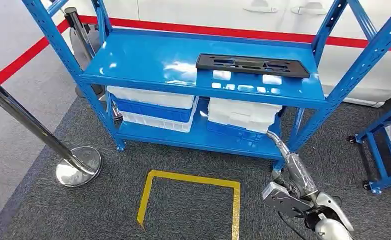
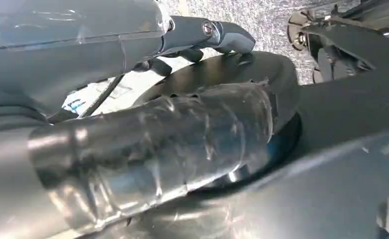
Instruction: Take the parts from the cabinet and place them on the table.
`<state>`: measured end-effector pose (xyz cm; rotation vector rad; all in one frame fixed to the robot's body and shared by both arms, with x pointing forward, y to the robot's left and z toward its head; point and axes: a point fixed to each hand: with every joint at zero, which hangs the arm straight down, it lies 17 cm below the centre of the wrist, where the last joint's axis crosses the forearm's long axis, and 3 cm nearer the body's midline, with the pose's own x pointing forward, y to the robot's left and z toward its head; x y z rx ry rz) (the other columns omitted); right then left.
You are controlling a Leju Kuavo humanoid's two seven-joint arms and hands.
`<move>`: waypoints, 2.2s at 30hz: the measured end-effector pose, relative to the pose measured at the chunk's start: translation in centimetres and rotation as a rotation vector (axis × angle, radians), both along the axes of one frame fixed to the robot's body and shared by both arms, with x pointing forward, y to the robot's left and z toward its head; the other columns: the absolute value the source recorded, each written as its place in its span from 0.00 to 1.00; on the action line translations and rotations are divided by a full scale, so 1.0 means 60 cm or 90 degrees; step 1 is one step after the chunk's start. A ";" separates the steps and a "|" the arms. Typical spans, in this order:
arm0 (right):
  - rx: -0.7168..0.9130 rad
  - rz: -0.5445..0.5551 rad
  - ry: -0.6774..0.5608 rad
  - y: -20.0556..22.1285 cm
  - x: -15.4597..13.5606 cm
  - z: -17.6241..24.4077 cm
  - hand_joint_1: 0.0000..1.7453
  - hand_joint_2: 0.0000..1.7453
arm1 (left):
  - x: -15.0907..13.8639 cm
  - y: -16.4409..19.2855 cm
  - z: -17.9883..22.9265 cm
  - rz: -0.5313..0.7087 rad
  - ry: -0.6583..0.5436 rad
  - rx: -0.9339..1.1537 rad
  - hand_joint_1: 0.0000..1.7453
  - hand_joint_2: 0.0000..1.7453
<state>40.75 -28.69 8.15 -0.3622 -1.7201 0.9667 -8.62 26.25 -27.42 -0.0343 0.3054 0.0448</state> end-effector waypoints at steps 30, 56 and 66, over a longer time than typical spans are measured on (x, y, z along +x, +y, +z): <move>0.001 -0.003 0.010 -0.001 -0.011 -0.002 0.00 0.00 | -0.018 0.001 0.002 -0.008 0.001 -0.006 0.00 0.00; -0.020 -0.017 0.009 -0.022 -0.033 0.005 0.00 1.00 | -0.050 0.001 0.005 -0.029 0.000 -0.020 0.00 0.00; -0.131 -0.055 -0.078 -0.033 -0.007 0.031 0.00 1.00 | -0.054 0.002 0.006 -0.036 0.000 -0.022 0.00 0.00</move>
